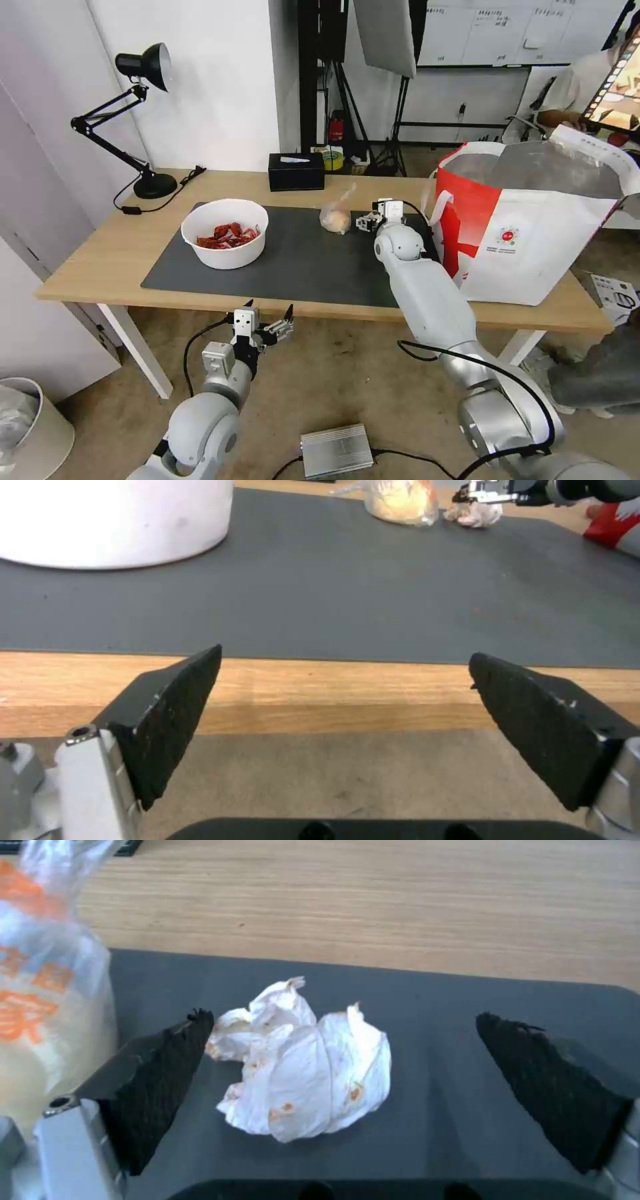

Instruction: Pick up the trash from the table and place it into the takeout bag.

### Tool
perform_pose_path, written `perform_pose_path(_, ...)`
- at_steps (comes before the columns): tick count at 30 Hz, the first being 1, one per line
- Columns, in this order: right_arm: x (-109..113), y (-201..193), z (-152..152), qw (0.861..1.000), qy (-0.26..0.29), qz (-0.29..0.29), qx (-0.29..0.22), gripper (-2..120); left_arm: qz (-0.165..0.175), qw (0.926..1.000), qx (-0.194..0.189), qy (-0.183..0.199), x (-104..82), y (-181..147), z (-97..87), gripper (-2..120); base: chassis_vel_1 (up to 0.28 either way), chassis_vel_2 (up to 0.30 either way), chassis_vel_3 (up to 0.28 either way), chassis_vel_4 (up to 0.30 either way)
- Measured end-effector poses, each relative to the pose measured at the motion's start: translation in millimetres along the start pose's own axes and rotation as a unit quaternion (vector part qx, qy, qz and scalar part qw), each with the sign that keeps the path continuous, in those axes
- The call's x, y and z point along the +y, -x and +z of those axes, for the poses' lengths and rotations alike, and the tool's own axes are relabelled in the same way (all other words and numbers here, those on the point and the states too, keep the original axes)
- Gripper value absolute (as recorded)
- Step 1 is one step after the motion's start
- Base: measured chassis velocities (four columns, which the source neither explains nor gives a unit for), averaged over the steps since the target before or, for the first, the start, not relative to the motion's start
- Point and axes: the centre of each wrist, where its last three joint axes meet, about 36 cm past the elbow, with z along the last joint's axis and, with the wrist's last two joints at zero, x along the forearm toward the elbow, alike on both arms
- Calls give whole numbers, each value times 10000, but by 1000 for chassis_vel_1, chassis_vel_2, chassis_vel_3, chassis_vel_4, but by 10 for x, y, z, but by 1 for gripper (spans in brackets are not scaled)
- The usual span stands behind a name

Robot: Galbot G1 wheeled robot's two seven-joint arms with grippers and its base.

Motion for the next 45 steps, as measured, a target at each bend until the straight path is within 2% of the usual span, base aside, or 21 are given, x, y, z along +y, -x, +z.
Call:
perform_pose_path(4,-11,29,-23,10000,17,-36,19,96,-1,10000,-8,3,-1,-5,-5,100,0,0,0,0)
perform_pose_path(7,-14,33,-21,10000,24,-62,28,82,1,10000,-11,6,-2,-4,-6,100,0,0,0,0)
perform_pose_path(8,-14,33,-21,10000,24,-62,28,82,1,10000,-11,6,-2,-4,-6,100,0,0,0,0)
perform_pose_path(11,-11,29,13,9999,35,-78,53,67,13,10000,-16,14,-6,6,-9,100,0,0,0,0)
perform_pose_path(13,-10,25,15,9999,37,-83,53,64,18,10000,-23,17,-8,9,-13,100,0,0,0,0)
perform_pose_path(14,-9,19,14,9999,41,-87,55,57,23,10000,-27,20,-8,12,-16,100,0,0,0,0)
perform_pose_path(16,-10,16,15,9999,42,-87,62,53,26,10000,-29,23,-7,14,-18,100,0,0,0,0)
perform_pose_path(19,-33,-7,25,9999,65,-85,94,39,34,10000,-30,27,-8,17,-20,100,0,0,0,0)
perform_pose_path(20,-33,-7,25,9999,65,-85,94,39,34,10000,-30,27,-8,17,-20,100,0,0,0,0)
perform_pose_path(28,-52,-57,44,9997,159,-115,121,6,37,10000,-27,28,-9,18,-20,100,0,0,0,0)
perform_pose_path(31,-41,-80,32,9997,197,-136,112,0,35,10000,-26,22,-11,18,-19,100,0,0,0,0)
perform_pose_path(45,-53,-187,49,9996,220,-178,31,0,26,10000,-36,12,-12,19,-21,100,0,0,0,0)
